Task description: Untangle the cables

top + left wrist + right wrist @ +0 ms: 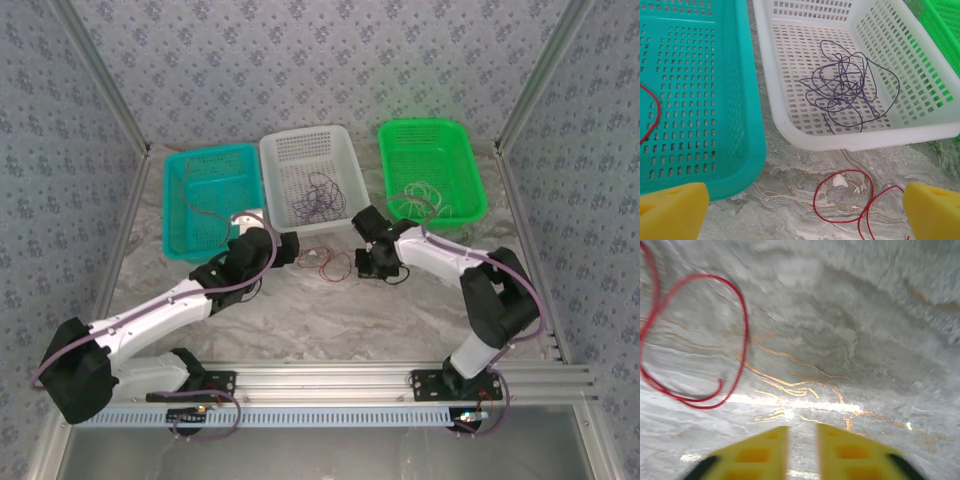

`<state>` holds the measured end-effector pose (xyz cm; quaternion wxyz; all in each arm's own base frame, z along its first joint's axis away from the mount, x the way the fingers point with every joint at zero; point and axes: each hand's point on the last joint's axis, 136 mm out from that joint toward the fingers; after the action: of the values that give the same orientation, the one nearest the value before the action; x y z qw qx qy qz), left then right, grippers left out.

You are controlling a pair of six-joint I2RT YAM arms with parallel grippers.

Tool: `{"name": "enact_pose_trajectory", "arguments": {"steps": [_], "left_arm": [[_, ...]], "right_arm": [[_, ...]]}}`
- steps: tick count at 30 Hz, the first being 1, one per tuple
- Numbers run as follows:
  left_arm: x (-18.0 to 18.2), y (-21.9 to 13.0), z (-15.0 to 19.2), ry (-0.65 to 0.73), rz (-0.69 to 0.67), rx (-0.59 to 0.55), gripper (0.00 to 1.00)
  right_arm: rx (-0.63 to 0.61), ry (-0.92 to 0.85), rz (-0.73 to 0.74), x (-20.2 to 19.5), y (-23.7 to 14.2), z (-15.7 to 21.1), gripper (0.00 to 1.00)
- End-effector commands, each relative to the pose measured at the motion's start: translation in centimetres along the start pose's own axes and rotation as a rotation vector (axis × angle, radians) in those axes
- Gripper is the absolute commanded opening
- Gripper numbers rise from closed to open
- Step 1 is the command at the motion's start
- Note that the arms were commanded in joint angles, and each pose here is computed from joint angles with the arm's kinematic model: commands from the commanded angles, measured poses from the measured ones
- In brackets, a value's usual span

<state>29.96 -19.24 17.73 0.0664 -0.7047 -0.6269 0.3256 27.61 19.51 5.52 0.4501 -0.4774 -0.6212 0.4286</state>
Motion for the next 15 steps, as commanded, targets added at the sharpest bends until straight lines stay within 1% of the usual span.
{"name": "enact_pose_trajectory", "arguments": {"steps": [1, 2, 3, 6, 9, 12, 15], "left_arm": [[-0.8, 0.4, -0.4, 0.001, 0.020, -0.008, 1.00], [-1.0, 0.5, -0.4, 0.001, 0.025, -0.004, 1.00], [-1.1, 0.6, -0.3, 0.002, 0.030, 0.002, 1.00], [-1.5, 0.6, -0.3, 0.001, 0.043, 0.009, 0.99], [-1.3, 0.5, -0.2, 0.003, 0.042, 0.005, 0.99], [-0.9, 0.4, -0.2, 0.000, 0.038, -0.008, 1.00], [-0.8, 0.4, 0.0, -0.004, 0.041, -0.008, 0.99]], "right_arm": [[0.007, 0.034, -0.058, 1.2, -0.3, -0.2, 0.53], [0.021, 0.055, -0.085, 1.8, 0.0, -0.1, 0.57], [0.026, 0.075, -0.117, 2.6, 0.3, -0.3, 0.59], [0.033, 0.107, -0.144, 3.7, 1.0, -0.7, 0.60], [0.047, 0.141, -0.140, 3.7, 1.7, -0.8, 0.60], [0.079, 0.162, -0.130, 3.7, 2.5, -0.8, 0.58], [0.080, 0.174, -0.121, 4.0, 3.4, -1.0, 0.56]]}}
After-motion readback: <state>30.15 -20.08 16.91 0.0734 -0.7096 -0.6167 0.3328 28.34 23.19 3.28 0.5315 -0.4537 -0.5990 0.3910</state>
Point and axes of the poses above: each hand's point on the last joint's axis, 136 mm out from that joint toward the fingers, its own y axis out along the fingers, its own x axis along the line the jaws close on, z = x × y, and after that the axes turned 6 degrees about -y, right-handed
